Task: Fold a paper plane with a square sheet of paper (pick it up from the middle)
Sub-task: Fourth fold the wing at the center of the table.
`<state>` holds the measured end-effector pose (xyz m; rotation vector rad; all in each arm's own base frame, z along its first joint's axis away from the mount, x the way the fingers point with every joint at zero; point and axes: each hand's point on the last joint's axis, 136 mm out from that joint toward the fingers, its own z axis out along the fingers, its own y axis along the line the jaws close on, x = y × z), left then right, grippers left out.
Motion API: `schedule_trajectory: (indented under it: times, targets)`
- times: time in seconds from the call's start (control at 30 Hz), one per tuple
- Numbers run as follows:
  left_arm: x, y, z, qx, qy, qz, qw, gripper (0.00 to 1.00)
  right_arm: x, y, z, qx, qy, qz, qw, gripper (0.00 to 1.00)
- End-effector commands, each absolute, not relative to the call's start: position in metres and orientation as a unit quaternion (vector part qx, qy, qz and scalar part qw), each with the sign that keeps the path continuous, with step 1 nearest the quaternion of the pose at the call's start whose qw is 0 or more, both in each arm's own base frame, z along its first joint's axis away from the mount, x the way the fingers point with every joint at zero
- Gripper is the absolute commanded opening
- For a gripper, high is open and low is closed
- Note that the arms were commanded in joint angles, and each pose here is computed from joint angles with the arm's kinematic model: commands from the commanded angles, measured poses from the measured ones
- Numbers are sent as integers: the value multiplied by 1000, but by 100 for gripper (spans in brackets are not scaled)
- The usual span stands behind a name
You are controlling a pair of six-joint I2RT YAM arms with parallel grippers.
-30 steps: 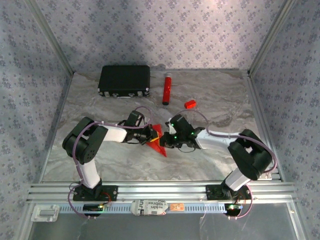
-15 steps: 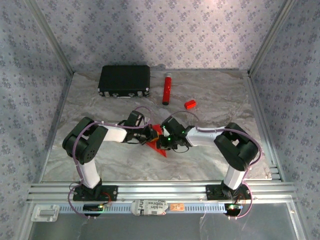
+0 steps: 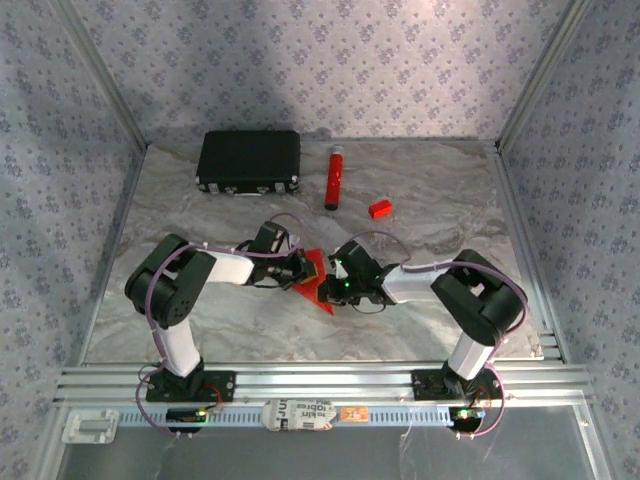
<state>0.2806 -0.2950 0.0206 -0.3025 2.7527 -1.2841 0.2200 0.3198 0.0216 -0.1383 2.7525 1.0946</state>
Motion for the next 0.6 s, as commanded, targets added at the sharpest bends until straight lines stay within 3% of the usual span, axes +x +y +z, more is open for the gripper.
schedule_trajectory:
  times: [0.0, 0.57]
  targets:
    - [273, -280, -2, -116, 916, -384, 29, 0, 196, 301, 3, -31, 938, 342, 43, 5]
    - [272, -278, -5, -119, 917, -380, 26, 0, 171, 272, -2, -34, 946, 320, 30, 6]
